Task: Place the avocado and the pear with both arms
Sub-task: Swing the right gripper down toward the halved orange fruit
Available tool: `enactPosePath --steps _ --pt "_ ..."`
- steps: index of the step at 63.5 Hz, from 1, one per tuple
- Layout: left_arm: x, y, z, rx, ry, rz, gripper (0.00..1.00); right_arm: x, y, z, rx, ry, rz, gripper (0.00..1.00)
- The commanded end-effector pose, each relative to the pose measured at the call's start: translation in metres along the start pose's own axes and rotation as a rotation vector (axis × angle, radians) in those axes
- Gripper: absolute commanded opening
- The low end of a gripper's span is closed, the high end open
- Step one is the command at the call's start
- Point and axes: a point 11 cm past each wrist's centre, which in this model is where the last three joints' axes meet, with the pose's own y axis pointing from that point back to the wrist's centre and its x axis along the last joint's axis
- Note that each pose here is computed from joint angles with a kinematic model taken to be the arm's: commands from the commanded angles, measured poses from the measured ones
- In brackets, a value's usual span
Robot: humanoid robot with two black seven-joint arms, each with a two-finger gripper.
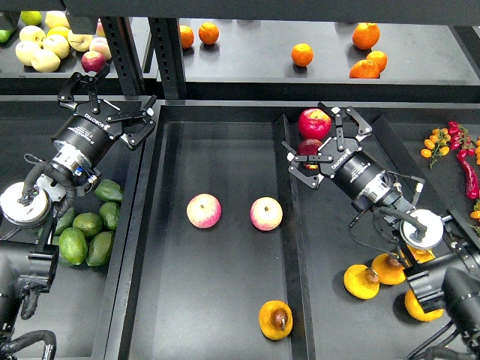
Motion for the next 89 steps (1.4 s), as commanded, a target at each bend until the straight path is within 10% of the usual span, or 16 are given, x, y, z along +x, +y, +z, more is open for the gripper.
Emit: enactPosePath --steps 1,49,89 --pt "0.001 0.000 -0.001 0.007 0.000 0.000 0.99 0.000 0.005 0.003 -0.165 0.100 0.023 1.00" --pt "0.006 0.005 -0.005 0.017 -0.002 -0.003 0.99 0.041 0.056 0.129 -0.805 0.251 0.149 1.00" --pt "0.009 0.007 -0.010 0.029 -0.004 -0.002 0.99 0.042 0.066 0.180 -0.920 0.214 0.133 1.00"
